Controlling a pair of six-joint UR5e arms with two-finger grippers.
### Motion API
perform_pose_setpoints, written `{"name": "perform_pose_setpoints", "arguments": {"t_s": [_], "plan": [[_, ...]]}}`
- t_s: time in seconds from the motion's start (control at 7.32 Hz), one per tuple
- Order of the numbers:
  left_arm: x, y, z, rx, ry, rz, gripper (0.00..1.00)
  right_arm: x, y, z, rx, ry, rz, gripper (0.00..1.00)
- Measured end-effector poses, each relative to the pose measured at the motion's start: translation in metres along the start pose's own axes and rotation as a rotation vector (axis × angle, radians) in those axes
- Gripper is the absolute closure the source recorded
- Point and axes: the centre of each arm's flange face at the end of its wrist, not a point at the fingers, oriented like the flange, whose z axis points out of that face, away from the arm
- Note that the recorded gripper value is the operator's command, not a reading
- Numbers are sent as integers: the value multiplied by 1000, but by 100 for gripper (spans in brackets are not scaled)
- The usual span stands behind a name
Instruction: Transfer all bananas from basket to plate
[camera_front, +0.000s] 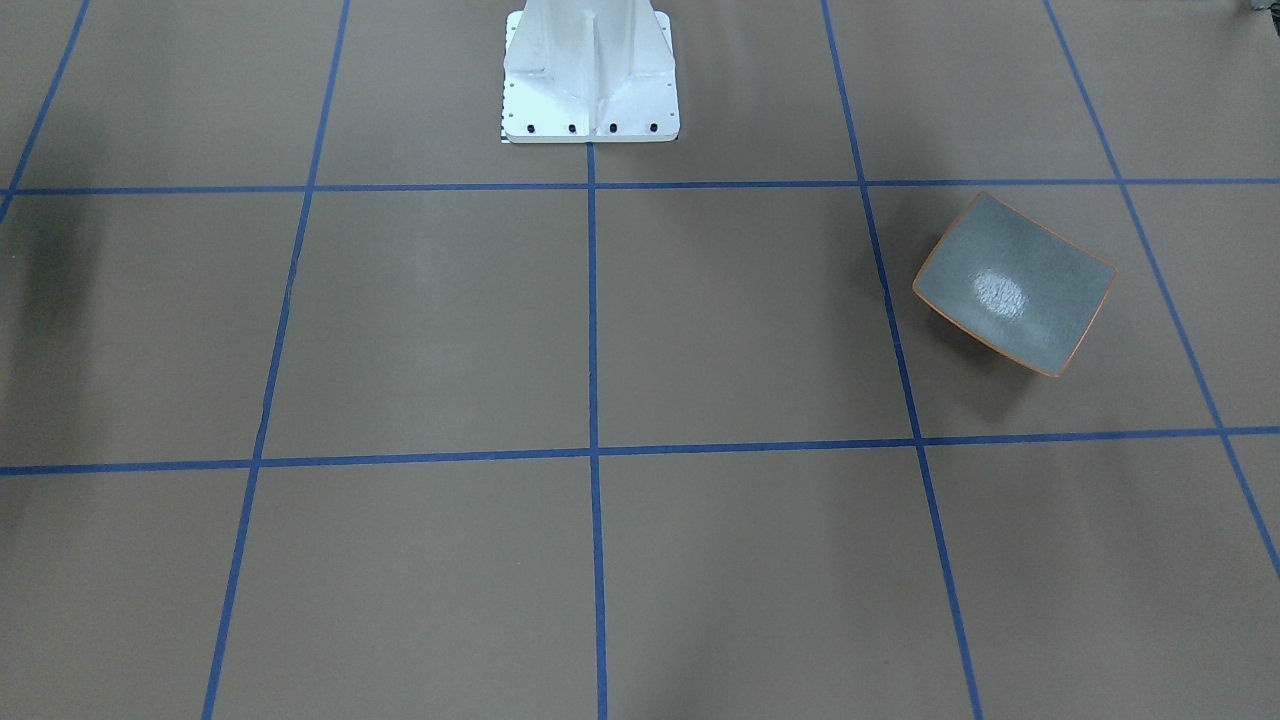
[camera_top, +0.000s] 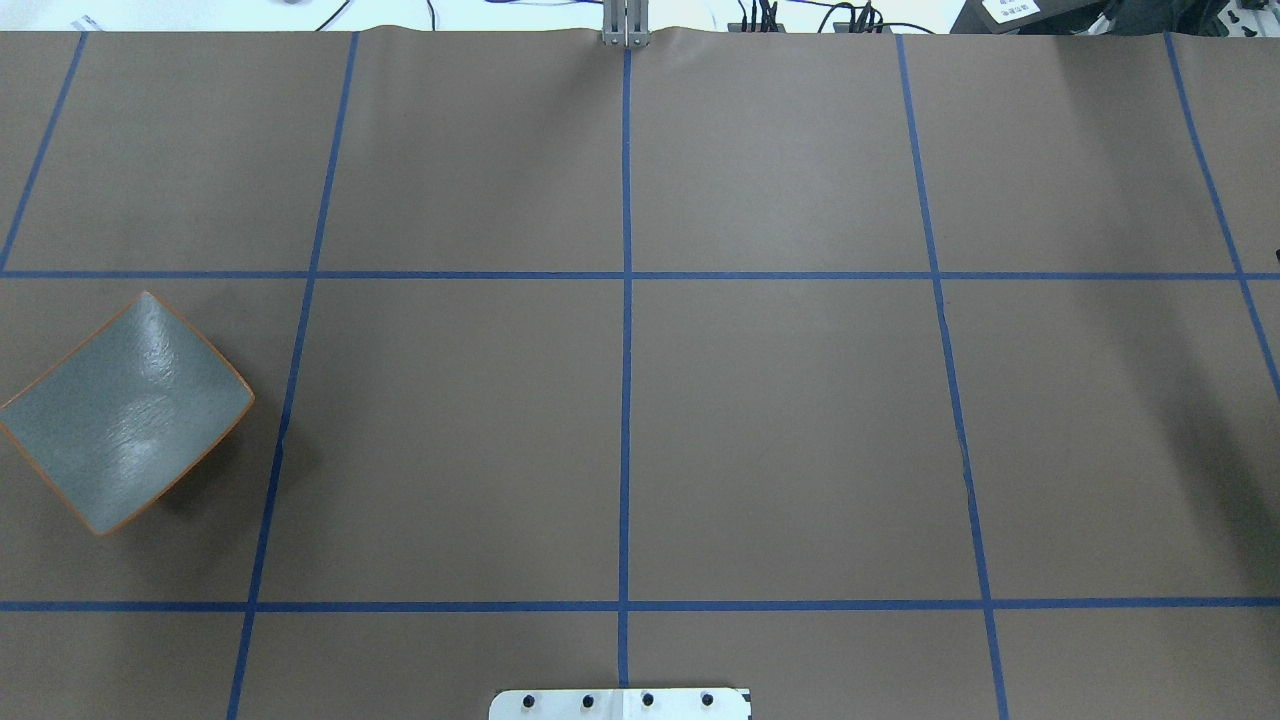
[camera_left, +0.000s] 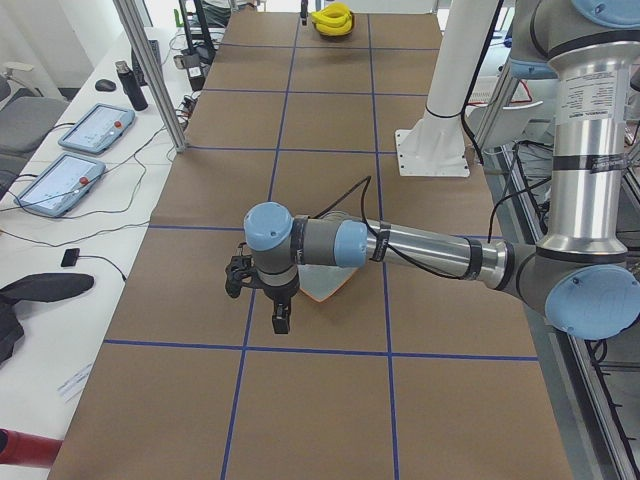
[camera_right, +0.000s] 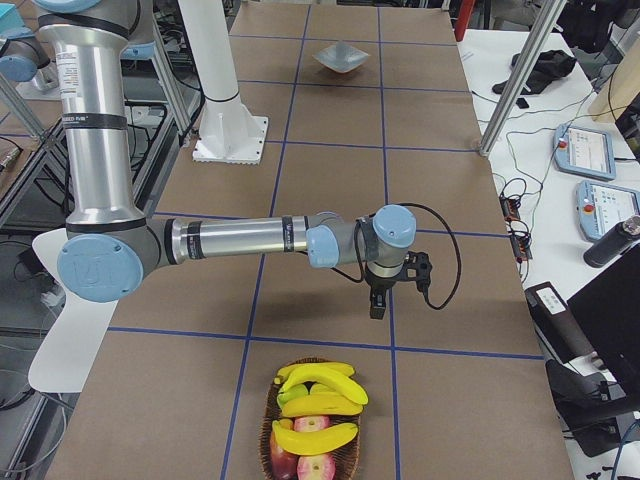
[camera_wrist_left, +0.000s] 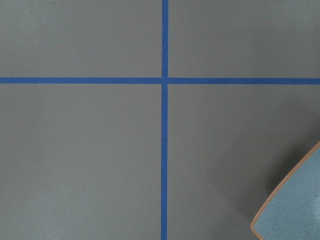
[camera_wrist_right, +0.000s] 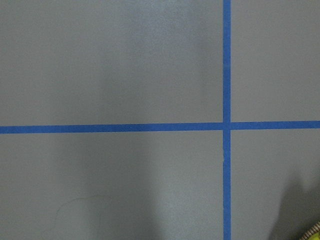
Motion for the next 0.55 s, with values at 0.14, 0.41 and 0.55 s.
{"name": "perform_pose_setpoints", "arguments": {"t_s": [0.14,0.41,0.55], "plan": [[-1,0,0,4,0,1,0,2,1,-2,3,0,4,0],[-4,3,2,5,-1,-3,0,4,2,-2,4,4,8,0],[-5,3,2,4,-1,-6,0,4,2,-3,7,4,11,0]]}}
